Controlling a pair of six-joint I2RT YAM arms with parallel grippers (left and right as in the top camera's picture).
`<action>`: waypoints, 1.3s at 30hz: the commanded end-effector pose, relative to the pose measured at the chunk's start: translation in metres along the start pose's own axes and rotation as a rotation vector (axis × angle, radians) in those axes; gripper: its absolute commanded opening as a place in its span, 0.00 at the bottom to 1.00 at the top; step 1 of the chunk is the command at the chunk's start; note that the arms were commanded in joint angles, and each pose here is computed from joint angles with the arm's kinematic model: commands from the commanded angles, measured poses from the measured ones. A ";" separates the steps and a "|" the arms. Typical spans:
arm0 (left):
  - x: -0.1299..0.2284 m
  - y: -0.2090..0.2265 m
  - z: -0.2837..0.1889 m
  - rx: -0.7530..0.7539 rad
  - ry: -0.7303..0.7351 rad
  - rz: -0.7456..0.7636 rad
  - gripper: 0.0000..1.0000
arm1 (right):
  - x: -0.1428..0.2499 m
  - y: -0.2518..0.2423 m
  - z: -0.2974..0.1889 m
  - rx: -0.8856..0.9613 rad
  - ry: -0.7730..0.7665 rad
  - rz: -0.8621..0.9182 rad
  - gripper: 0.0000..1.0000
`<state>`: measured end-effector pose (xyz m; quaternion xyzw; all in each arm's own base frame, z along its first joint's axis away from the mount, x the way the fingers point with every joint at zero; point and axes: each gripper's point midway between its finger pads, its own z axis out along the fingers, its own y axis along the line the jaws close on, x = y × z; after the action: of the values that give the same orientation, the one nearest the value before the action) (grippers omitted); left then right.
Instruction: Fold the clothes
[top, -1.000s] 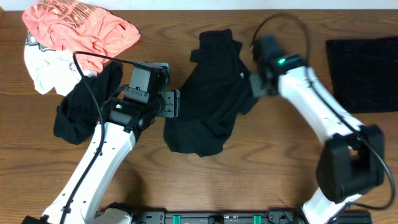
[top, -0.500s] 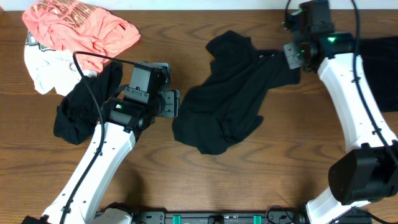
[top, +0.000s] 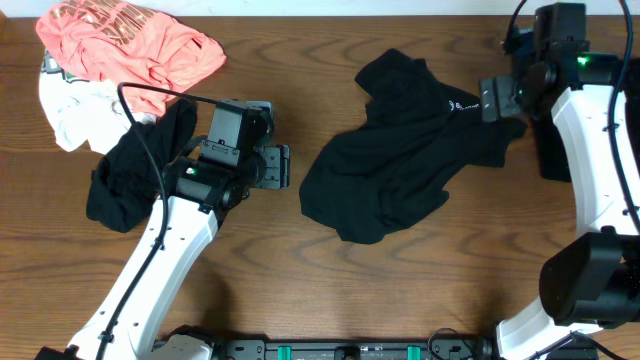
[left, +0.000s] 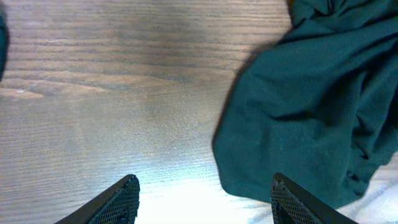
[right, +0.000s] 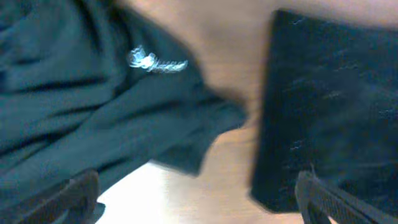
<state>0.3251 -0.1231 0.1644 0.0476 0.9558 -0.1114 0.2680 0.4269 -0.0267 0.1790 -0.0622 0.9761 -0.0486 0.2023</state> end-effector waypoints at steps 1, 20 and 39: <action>0.002 -0.006 0.000 0.030 0.019 -0.004 0.68 | 0.000 0.048 -0.011 -0.214 0.001 0.002 0.99; 0.078 0.003 0.015 0.041 0.267 0.019 0.68 | 0.122 0.164 0.025 -0.390 0.414 0.028 0.96; 0.107 -0.009 0.084 0.200 0.229 0.153 0.68 | 0.165 0.163 0.053 -0.153 0.489 0.128 0.78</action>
<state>0.2794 -0.1389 0.0506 0.1285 0.9638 -0.1580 0.1719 0.2821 0.1102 0.0485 -0.0260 0.9970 0.0538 -0.0487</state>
